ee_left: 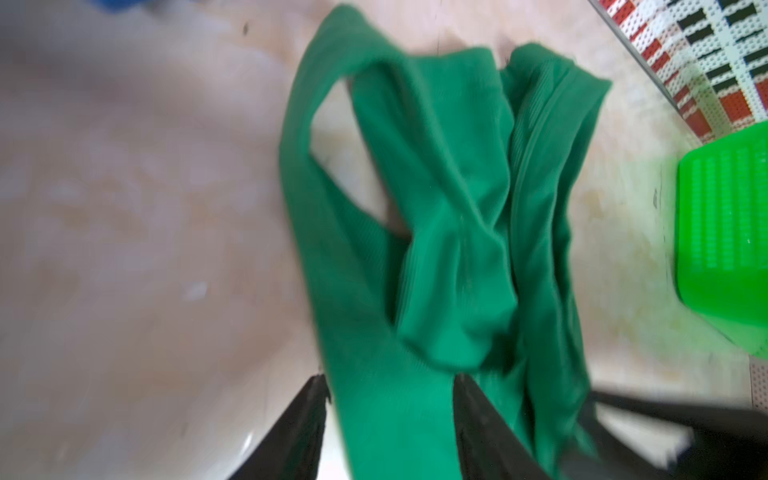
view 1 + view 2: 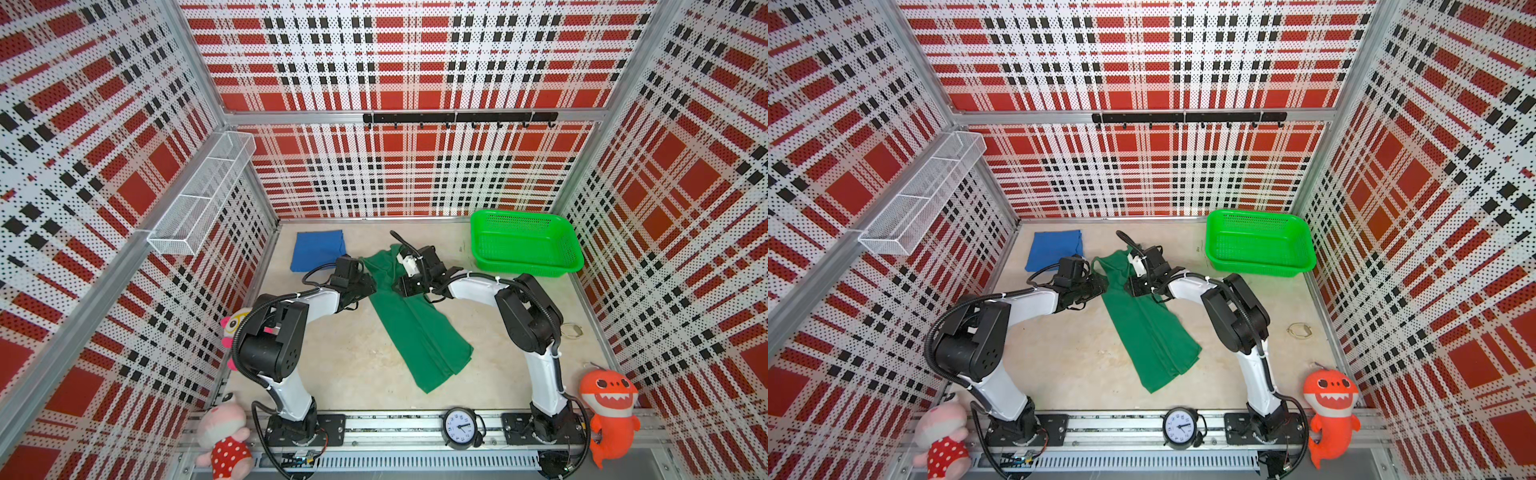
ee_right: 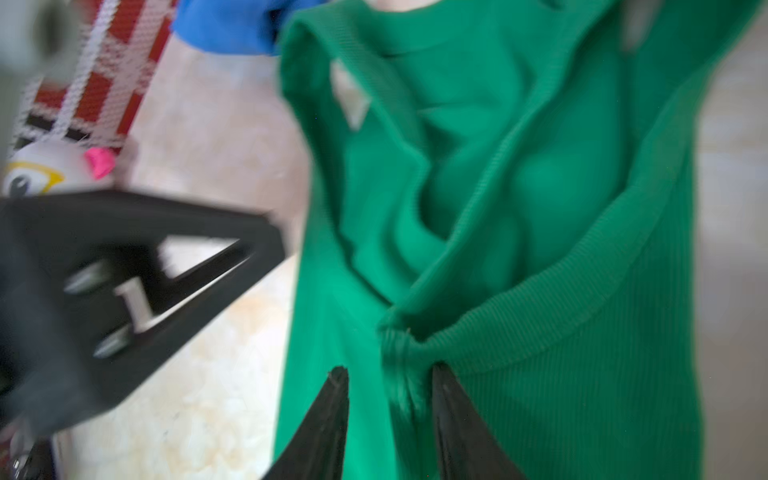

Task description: Fold and stack the tank tops

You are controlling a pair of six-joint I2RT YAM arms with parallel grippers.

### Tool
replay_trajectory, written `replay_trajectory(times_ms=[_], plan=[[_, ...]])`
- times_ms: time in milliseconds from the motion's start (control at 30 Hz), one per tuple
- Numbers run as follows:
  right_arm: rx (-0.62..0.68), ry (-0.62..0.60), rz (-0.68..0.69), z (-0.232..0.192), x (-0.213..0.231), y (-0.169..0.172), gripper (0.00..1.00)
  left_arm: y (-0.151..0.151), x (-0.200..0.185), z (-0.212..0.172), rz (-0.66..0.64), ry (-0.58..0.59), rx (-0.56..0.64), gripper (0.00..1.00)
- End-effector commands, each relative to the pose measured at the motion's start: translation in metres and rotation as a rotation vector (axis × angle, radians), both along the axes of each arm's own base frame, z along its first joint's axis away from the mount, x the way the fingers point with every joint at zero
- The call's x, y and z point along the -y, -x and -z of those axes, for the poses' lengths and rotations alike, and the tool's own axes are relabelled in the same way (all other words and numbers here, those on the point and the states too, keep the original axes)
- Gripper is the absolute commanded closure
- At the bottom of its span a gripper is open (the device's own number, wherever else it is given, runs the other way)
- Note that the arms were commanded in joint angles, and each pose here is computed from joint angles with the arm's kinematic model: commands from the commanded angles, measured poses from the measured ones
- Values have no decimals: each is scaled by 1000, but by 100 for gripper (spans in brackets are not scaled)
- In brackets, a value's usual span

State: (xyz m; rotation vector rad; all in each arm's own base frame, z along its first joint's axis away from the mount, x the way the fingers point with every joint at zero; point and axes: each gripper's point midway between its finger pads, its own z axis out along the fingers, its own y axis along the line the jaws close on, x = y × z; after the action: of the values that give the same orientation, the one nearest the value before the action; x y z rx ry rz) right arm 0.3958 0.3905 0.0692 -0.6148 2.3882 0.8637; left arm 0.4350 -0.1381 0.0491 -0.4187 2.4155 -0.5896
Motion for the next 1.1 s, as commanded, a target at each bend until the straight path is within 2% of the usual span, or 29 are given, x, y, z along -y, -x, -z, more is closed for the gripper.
replay_trajectory(times_ms=[0, 167, 233, 467, 700, 767, 833, 967, 1067], plan=[[36, 30, -88, -5, -5, 15, 61, -34, -5, 7, 2, -4, 22, 48], [86, 139, 8, -17, 31, 13, 50, -62, 4, 32, 26, -13, -17, 49], [58, 156, 68, -15, 53, 14, 51, -70, 6, 40, 32, -15, -28, 49], [-35, 157, 273, -4, 132, 37, 62, -99, 22, 63, 79, -41, -62, 49], [-151, 113, 338, 19, 141, 86, 73, -136, 37, 73, 116, -51, -59, 50], [-181, 98, 352, 25, 136, 101, 73, -138, 67, 71, 189, -60, -43, 49], [-190, 96, 364, 27, 134, 111, 72, -142, 77, 63, 230, -89, -29, 42], [-139, 81, 410, 2, 146, 110, 64, -145, 81, 10, 253, -146, 74, 18], [-155, 111, 403, -8, 158, 111, 55, -140, 78, -36, 269, -189, 148, 10]])
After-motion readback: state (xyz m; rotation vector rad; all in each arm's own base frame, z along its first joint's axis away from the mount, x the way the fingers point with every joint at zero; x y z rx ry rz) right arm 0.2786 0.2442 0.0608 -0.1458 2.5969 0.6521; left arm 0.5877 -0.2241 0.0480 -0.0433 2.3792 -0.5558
